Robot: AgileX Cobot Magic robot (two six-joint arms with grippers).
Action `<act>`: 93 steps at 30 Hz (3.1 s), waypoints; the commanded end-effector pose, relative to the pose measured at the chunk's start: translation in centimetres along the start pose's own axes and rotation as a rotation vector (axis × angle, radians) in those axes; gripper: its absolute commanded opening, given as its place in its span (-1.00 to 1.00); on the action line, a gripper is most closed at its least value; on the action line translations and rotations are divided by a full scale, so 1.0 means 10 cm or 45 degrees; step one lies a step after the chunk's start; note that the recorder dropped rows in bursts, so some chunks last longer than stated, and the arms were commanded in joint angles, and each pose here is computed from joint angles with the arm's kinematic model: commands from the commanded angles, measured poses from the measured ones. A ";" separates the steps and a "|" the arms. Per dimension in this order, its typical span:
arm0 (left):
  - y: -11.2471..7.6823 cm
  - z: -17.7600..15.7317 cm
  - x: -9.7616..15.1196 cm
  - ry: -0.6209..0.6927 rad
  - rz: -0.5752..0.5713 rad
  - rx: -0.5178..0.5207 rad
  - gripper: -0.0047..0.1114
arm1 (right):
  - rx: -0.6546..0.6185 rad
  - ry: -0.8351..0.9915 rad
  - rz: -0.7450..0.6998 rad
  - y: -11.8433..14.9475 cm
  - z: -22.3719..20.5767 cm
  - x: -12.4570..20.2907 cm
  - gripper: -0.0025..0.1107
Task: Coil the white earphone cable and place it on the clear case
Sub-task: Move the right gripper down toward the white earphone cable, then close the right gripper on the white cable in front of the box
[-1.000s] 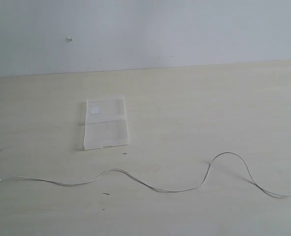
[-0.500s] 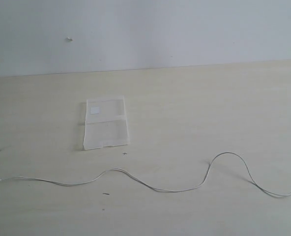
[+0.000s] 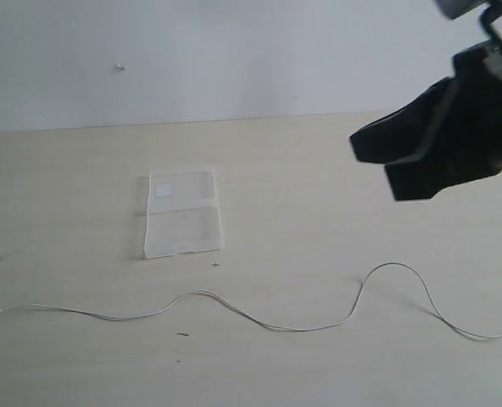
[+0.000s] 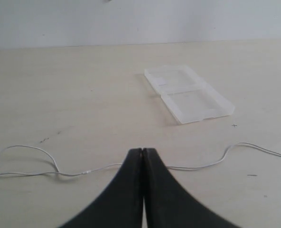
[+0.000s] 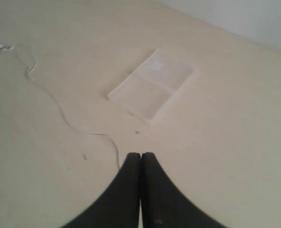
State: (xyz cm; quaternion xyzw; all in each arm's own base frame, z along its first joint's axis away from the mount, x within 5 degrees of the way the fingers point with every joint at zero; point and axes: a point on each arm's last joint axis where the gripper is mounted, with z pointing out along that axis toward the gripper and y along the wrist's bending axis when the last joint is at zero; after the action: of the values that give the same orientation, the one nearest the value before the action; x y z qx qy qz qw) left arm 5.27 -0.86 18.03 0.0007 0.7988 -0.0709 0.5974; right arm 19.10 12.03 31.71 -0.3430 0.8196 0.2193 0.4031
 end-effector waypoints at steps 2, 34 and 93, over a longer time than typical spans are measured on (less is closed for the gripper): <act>0.00 0.00 -0.01 -0.012 0.001 -0.002 -0.92 | -0.227 0.168 -0.151 0.11 0.40 -0.07 -0.96; 0.00 0.00 -0.01 -0.012 -0.002 -0.001 -0.92 | -0.348 0.617 -0.149 0.03 2.50 0.57 -0.20; 0.00 0.00 -0.01 -0.012 -0.002 -0.001 -0.92 | -0.247 1.000 -0.307 0.09 2.62 1.00 -0.96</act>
State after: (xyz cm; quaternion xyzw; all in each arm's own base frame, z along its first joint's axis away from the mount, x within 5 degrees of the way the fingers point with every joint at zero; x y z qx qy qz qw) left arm 5.27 -0.86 18.03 0.0007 0.7988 -0.0709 0.5974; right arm 28.51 25.95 10.19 -0.5151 0.8438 0.1063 0.1070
